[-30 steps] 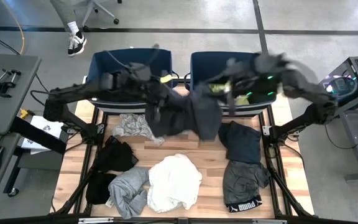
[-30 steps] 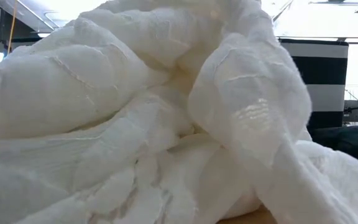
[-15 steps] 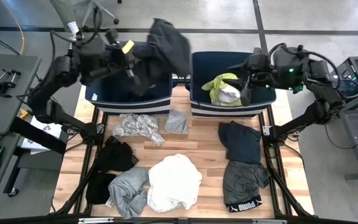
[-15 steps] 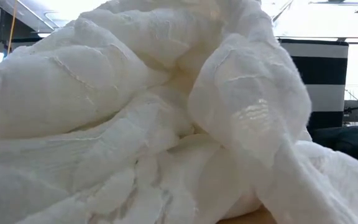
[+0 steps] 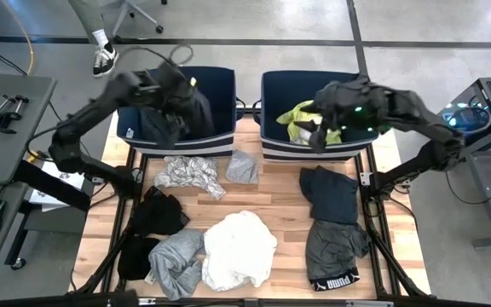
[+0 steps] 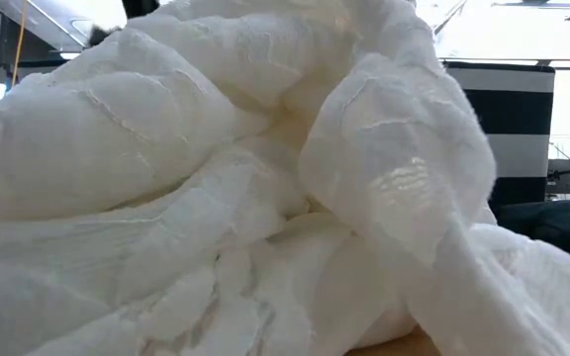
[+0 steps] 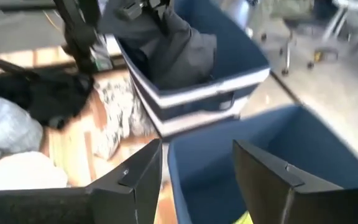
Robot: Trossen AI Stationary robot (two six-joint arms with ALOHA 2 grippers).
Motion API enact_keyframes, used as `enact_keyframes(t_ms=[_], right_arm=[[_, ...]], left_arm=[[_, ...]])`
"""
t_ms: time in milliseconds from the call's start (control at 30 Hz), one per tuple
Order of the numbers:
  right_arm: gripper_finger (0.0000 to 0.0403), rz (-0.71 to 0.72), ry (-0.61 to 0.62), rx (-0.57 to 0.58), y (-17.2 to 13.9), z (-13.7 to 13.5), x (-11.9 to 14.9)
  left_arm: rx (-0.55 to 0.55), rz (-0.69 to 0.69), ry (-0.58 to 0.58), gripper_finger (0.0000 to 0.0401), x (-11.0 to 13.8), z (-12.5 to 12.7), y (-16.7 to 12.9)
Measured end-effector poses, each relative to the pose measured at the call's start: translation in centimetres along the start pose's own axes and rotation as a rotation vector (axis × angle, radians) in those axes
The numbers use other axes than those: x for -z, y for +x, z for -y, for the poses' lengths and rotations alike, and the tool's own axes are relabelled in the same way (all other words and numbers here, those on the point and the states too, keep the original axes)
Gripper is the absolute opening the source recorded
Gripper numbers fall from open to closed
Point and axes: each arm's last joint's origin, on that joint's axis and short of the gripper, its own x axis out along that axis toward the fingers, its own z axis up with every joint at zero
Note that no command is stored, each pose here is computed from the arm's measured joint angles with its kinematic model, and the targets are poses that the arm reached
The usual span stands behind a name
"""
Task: Sort clothes
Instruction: Put the black pants into the left blue laundry bin, then put the white dress into the right blue laundry bin
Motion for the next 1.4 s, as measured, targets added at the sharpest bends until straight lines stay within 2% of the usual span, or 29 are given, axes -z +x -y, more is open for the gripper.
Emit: enact_keyframes(t_ms=[133,300,533,600,700,833,933,1033,1200,1400], right_arm=[[0.0181,-0.107,0.055,0.006,2.8,-0.7,1.9],[0.0181,-0.232,0.123,-0.067,6.6,-2.4,5.1],[0.0181,-0.232,0.183,-0.221,9.9,-5.2,7.8],[0.0181,-0.237,0.194,-0.262,9.9,-5.6,7.9],[0.0181,-0.242,0.196,-0.317,9.6,-5.8,7.6],[0.0181,-0.180,0.180,-0.452,8.7,-6.1,6.2],[0.0181,-0.089,0.127,-0.552,8.4,-6.9,5.4],[0.0181,-0.048,0.104,-0.595,8.5,-8.0,5.3],[0.0181,-0.053,0.038,-0.639,10.3,-10.7,5.9],[0.0202,-0.189,-0.038,-0.750,13.9,-15.8,8.4]], left_arm=[[0.004,-0.090,-0.037,0.0005,1.9,0.5,6.1],[-0.018,-0.082,-0.055,0.0005,3.7,1.2,11.5],[-0.032,-0.051,0.008,0.0012,5.0,2.3,15.7],[-0.024,-0.062,0.036,0.0032,5.3,2.5,16.3],[-0.019,-0.052,0.052,0.0086,5.4,2.6,16.6],[-0.028,-0.022,-0.026,0.0175,4.0,1.7,15.2],[0.026,-0.009,-0.086,0.0236,2.6,1.1,12.8],[0.074,0.009,-0.118,0.0277,1.5,0.6,9.9],[0.079,0.068,-0.181,0.0292,0.5,0.2,4.8],[0.155,0.306,-0.208,0.0288,1.6,2.0,-1.4]])
